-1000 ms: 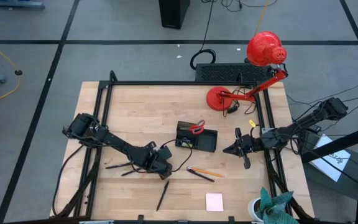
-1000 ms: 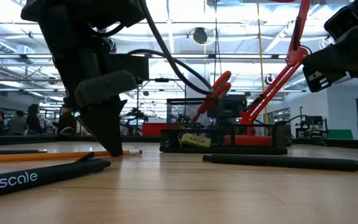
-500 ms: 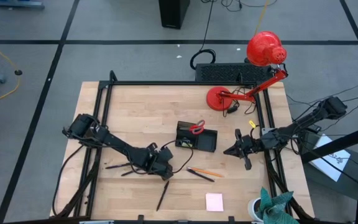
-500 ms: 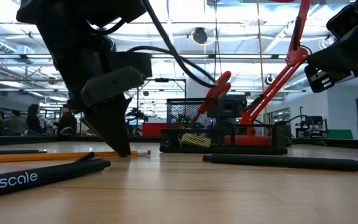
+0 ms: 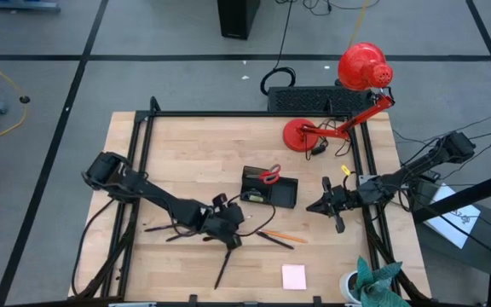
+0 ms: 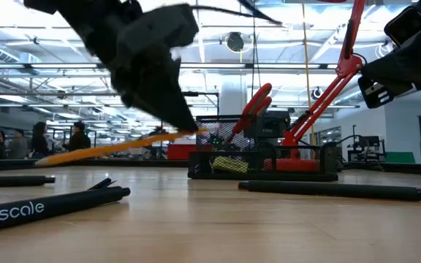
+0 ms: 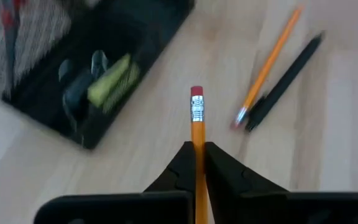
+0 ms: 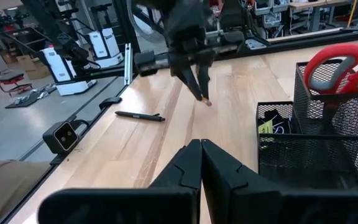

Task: Pick and place office supplies into organizer
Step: Put the yellow pencil into the black desk organizer

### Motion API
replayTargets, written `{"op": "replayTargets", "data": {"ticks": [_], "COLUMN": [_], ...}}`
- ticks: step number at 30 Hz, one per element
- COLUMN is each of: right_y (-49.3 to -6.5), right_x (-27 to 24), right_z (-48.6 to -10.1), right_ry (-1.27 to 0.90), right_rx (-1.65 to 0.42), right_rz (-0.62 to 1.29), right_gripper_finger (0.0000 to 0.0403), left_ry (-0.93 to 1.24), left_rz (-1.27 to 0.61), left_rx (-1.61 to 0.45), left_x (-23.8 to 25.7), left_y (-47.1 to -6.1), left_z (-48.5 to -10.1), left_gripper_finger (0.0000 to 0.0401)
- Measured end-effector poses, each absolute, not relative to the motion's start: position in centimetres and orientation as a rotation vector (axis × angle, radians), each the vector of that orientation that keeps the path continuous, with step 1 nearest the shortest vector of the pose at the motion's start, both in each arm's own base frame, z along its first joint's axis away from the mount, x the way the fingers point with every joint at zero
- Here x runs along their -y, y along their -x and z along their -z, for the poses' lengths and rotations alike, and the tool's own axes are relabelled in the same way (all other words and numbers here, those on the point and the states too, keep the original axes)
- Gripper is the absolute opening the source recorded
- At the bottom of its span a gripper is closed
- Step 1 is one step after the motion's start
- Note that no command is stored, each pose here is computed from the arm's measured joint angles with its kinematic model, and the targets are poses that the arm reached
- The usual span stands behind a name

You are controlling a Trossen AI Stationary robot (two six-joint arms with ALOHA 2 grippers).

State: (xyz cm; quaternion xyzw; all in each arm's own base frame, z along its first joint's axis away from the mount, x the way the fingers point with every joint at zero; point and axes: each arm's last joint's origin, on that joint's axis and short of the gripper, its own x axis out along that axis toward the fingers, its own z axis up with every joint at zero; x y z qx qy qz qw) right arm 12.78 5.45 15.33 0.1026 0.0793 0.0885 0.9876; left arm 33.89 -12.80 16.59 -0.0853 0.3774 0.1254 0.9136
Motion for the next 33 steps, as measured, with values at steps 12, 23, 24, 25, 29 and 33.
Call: {"op": "replayTargets", "data": {"ticks": [12, 23, 24, 25, 29, 33], "right_y": [-12.8, -12.8, -12.8, -12.8, -12.8, -12.8], "right_x": [-5.5, -5.5, -5.5, -5.5, -5.5, -5.5], "right_z": [-15.3, -15.3, -15.3, -15.3, -15.3, -15.3], "right_ry": [-0.197, -0.200, -0.199, -0.198, -0.198, -0.192], "right_rx": [-0.161, -0.163, -0.163, -0.163, -0.163, -0.163], "right_rz": [-0.174, -0.175, -0.176, -0.176, -0.176, -0.177], "right_gripper_finger": [0.0000, 0.0000, 0.0000, 0.0000, 0.0000, 0.0000], "left_ry": [-0.061, -0.227, -0.230, -0.232, -0.214, -0.203], "left_rz": [-0.116, 0.023, 0.041, 0.058, 0.121, 0.120], "left_rx": [-0.451, -0.235, -0.194, -0.153, -0.052, -0.046], "left_x": [11.6, 5.7, 5.1, 4.4, 1.9, -0.4], "left_y": [-35.6, -37.7, -37.9, -38.0, -38.1, -38.1], "left_z": [-21.9, -24.6, -25.1, -25.5, -26.7, -26.9], "left_gripper_finger": [0.0026, 0.0030, 0.0030, 0.0030, 0.0030, 0.0030]}}
